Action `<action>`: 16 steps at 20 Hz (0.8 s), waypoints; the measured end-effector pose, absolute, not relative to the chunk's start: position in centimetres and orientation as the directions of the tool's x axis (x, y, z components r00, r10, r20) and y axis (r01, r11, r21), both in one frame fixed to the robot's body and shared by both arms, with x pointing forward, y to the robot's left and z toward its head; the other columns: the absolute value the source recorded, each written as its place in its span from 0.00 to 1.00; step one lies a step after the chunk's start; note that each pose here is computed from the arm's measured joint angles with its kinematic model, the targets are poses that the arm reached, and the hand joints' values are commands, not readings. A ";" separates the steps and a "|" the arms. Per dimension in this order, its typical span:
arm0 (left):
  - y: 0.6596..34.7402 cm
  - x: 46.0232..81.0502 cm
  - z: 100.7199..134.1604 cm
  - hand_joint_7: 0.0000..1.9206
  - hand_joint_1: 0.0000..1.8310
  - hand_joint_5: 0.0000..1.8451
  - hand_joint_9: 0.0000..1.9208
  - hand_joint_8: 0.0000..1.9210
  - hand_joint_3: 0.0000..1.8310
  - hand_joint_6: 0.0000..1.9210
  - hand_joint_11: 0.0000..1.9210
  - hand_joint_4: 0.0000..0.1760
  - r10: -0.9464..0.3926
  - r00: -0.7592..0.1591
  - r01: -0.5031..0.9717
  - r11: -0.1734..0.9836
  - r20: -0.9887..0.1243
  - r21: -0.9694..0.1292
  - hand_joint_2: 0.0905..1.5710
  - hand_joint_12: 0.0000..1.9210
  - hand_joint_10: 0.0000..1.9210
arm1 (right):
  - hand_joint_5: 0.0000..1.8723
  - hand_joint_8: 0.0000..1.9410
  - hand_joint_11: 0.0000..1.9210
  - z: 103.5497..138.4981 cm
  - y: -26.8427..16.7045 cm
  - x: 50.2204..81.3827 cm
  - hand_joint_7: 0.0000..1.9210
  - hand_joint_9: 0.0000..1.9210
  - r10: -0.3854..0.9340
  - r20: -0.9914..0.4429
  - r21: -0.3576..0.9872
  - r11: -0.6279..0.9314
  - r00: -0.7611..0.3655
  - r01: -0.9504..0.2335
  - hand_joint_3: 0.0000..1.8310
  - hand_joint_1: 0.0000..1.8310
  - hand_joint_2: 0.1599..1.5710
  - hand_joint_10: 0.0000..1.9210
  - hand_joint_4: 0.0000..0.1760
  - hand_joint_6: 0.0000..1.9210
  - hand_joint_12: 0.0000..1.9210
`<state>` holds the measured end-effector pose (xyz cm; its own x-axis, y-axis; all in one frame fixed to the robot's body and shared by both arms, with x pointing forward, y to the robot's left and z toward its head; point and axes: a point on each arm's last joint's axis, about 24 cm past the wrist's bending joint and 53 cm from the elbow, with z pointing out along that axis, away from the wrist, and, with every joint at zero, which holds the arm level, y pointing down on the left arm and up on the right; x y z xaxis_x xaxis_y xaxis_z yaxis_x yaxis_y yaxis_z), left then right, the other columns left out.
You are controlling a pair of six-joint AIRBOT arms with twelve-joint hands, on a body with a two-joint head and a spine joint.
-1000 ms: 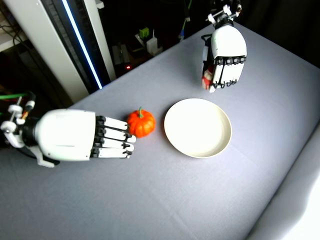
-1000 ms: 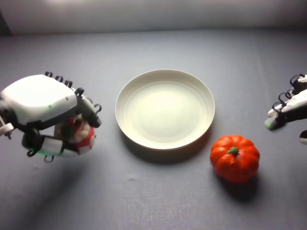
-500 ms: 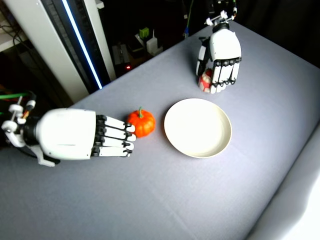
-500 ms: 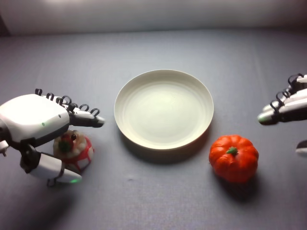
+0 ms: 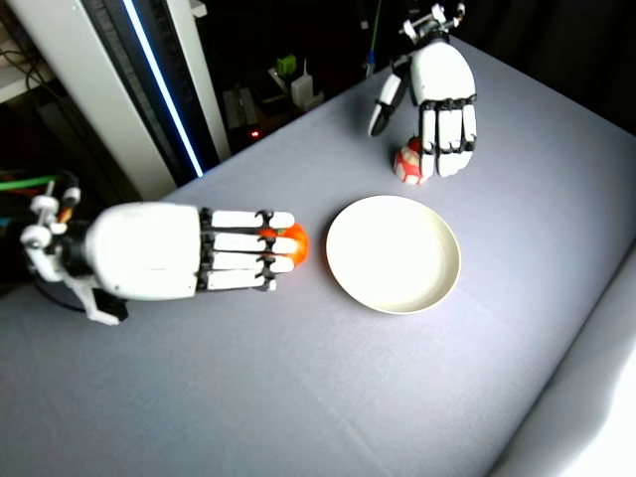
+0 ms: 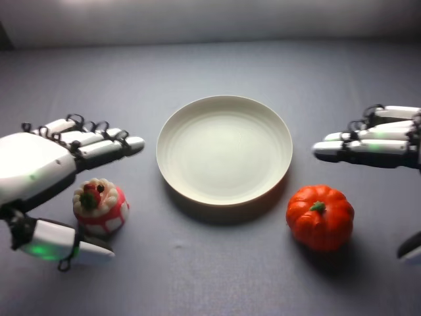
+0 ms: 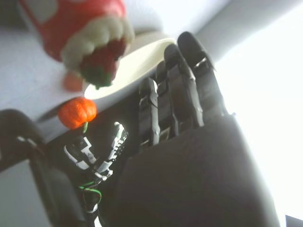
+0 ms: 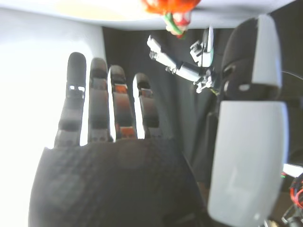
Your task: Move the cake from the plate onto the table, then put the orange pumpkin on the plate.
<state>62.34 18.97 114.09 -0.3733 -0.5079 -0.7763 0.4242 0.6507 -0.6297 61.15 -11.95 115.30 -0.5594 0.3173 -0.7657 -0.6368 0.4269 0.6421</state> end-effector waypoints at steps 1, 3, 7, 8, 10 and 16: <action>19.8 62.1 114.6 0.08 0.42 0.07 0.12 0.00 0.00 0.00 0.00 0.76 -0.539 -0.357 0.415 0.640 -0.763 -0.646 0.50 0.41 0.00 | 0.06 0.00 0.06 115.3 -11.2 61.2 0.13 0.22 0.305 -0.766 0.641 0.418 -0.566 -0.643 0.00 0.52 0.47 0.01 0.50 0.00 0.61; 20.9 61.8 115.9 0.09 0.48 0.09 0.13 0.00 0.00 0.00 0.00 0.66 -0.570 -0.323 0.417 0.630 -0.755 -0.655 0.48 0.44 0.00 | 0.07 0.00 0.07 114.8 -10.0 61.2 0.13 0.23 0.264 -0.779 0.623 0.417 -0.568 -0.661 0.01 0.52 0.49 0.01 0.47 0.00 0.61; 20.6 60.7 117.7 0.08 0.48 0.09 0.10 0.00 0.00 0.00 0.00 0.62 -0.595 -0.290 0.467 0.595 -0.749 -0.654 0.49 0.33 0.00 | 0.14 0.00 0.07 114.1 -8.0 61.3 0.15 0.24 0.207 -0.799 0.595 0.414 -0.565 -0.689 0.00 0.58 0.48 0.00 0.04 0.00 0.61; 20.4 60.5 118.0 0.08 0.48 0.09 0.09 0.00 0.00 0.00 0.00 0.64 -0.597 -0.285 0.481 0.587 -0.750 -0.651 0.49 0.32 0.00 | 0.16 0.00 0.05 113.5 -7.7 61.7 0.18 0.26 0.190 -0.801 0.588 0.428 -0.568 -0.686 0.00 0.59 0.49 0.01 0.08 0.00 0.66; 20.8 60.6 118.3 0.08 0.48 0.10 0.07 0.00 0.00 0.00 0.00 0.66 -0.612 -0.270 0.478 0.585 -0.744 -0.655 0.51 0.27 0.00 | 0.21 0.00 0.13 112.5 -7.4 61.9 0.21 0.31 0.169 -0.802 0.581 0.446 -0.573 -0.681 0.00 0.63 0.52 0.02 0.00 0.00 0.63; 21.3 60.6 118.4 0.11 0.45 0.14 0.12 0.00 0.00 0.00 0.00 0.70 -0.626 -0.259 0.472 0.582 -0.736 -0.662 0.54 0.45 0.00 | 0.40 0.07 0.55 112.1 -6.2 62.1 0.34 0.44 0.180 -0.790 0.599 0.433 -0.587 -0.674 0.00 0.64 0.62 0.60 0.00 0.01 0.70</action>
